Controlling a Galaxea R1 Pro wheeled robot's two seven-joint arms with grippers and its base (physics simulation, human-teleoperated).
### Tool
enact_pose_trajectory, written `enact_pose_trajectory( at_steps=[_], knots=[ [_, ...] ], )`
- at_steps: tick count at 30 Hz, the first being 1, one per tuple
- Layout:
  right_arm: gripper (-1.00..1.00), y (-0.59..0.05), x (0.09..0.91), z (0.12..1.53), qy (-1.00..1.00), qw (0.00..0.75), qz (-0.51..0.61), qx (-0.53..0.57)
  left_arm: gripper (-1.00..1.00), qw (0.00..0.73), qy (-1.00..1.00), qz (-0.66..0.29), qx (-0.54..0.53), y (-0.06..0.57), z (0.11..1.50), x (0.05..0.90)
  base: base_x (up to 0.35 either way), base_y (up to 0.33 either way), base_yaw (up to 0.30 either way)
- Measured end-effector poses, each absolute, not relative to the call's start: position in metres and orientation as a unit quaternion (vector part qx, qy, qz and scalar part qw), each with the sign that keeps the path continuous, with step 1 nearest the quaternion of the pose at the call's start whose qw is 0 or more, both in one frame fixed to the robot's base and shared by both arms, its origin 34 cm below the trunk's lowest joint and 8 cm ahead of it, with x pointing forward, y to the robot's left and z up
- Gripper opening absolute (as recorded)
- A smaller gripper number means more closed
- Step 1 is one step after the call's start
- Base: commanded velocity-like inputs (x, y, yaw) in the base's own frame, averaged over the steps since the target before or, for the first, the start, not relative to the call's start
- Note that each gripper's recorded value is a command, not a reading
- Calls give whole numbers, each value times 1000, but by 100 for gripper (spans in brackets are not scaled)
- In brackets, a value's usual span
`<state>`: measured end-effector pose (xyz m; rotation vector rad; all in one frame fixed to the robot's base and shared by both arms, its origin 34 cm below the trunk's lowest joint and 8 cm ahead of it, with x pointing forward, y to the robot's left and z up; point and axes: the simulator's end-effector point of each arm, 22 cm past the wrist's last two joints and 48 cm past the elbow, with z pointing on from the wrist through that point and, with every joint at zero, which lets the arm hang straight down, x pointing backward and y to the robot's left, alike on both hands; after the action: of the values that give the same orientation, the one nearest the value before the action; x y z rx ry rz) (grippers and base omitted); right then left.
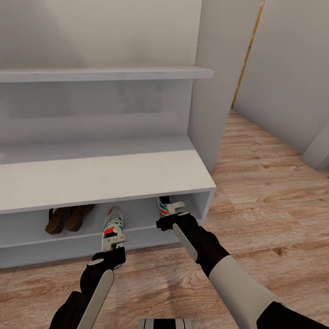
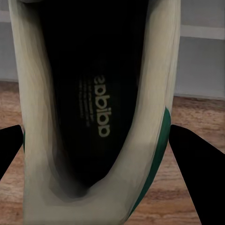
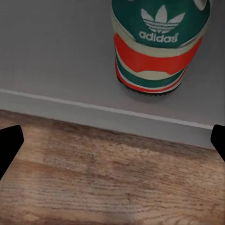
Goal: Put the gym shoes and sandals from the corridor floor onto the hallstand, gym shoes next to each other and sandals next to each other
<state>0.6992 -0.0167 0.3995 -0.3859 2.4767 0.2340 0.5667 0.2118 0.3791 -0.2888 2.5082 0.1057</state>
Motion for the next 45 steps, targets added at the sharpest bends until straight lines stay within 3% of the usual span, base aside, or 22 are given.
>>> enact_pose_trajectory(
  at_steps=[25, 36, 45],
  knots=[
    [100, -28, 672, 408, 931, 326, 113, -119, -100, 320, 940, 32, -116, 204, 392, 577, -57, -37, 0],
    [100, -149, 618, 429, 932, 329, 47, -148, -100, 308, 944, 38, -108, 182, 388, 633, -13, -9, 0],
    [100, -245, 631, 447, 941, 326, 59, -63, -100, 296, 945, 76, -119, 175, 405, 687, 0, 0, 0]
  ],
)
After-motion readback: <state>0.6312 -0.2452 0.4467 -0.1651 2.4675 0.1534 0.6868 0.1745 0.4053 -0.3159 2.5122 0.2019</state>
